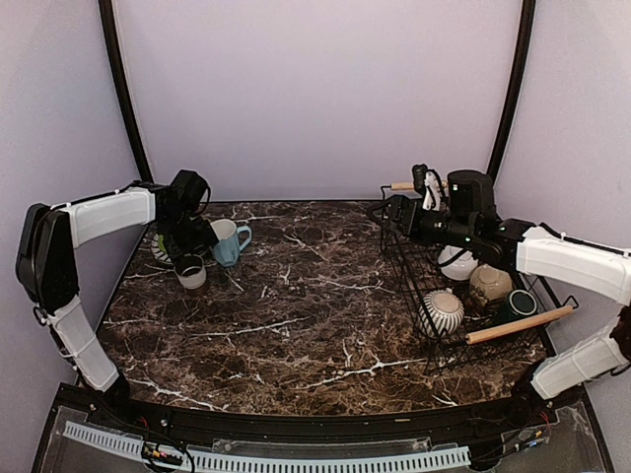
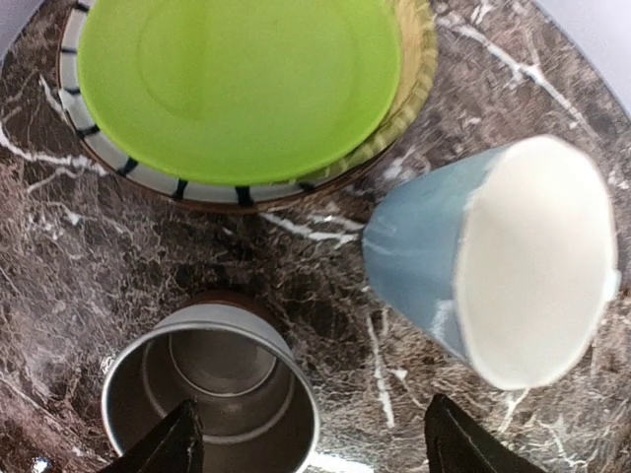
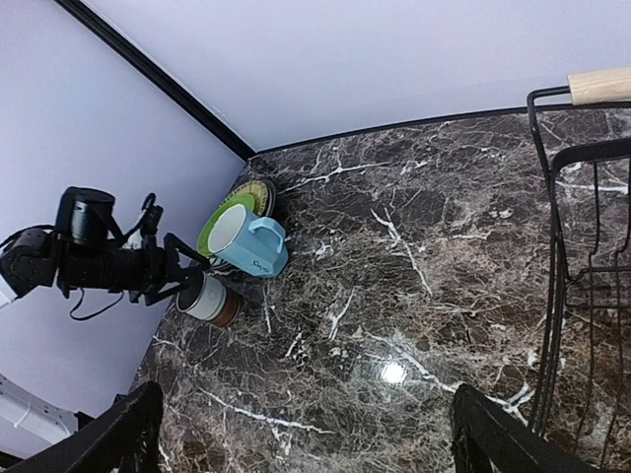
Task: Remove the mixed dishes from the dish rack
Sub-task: Place the cup at the corner of the board, then grab the cup from the dish rack, then pass from the right arm to the left, then place the cup at the center of the board.
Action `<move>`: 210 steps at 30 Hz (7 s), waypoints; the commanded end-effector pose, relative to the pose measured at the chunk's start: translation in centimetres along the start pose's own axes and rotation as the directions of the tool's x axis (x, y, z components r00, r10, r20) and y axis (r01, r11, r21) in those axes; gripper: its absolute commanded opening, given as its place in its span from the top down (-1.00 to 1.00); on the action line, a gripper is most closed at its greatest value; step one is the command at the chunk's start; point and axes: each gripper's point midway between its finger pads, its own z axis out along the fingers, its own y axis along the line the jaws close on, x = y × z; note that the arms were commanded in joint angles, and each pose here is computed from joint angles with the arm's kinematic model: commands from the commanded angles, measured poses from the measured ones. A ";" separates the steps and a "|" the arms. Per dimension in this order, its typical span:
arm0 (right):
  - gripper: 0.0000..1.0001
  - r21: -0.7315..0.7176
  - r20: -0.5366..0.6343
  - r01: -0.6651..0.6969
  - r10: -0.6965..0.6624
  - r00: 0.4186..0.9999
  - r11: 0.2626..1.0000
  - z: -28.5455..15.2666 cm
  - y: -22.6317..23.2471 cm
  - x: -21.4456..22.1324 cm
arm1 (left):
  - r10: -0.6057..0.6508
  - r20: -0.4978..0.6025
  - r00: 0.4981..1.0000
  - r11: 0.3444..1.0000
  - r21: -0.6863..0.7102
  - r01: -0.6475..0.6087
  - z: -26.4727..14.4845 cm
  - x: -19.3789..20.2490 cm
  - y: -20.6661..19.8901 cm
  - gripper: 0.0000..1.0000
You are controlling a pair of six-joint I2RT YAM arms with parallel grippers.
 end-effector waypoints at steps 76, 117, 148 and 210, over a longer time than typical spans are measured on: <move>-0.25 0.625 0.744 -0.744 0.469 0.477 -0.236 -21.2 -25.0 12.2 | 0.376 0.472 0.797 0.446 0.662 -0.602 -17.6 4.2 -16.1 -0.89; 1.00 0.588 0.517 -0.736 0.545 0.661 0.335 -19.9 -19.5 6.6 | 0.407 0.425 0.809 0.443 0.683 -0.581 -16.1 5.1 -16.6 -0.89; 1.00 -0.503 0.156 0.044 0.041 0.987 0.863 -5.9 9.7 -4.7 | 0.424 0.353 0.834 -0.253 0.931 -0.265 -25.6 11.3 -20.2 -0.96; -0.82 -0.001 -0.119 -0.243 0.241 0.963 0.970 6.5 0.4 4.3 | 0.631 0.067 0.773 0.597 0.595 -0.538 -7.0 8.5 -16.8 0.98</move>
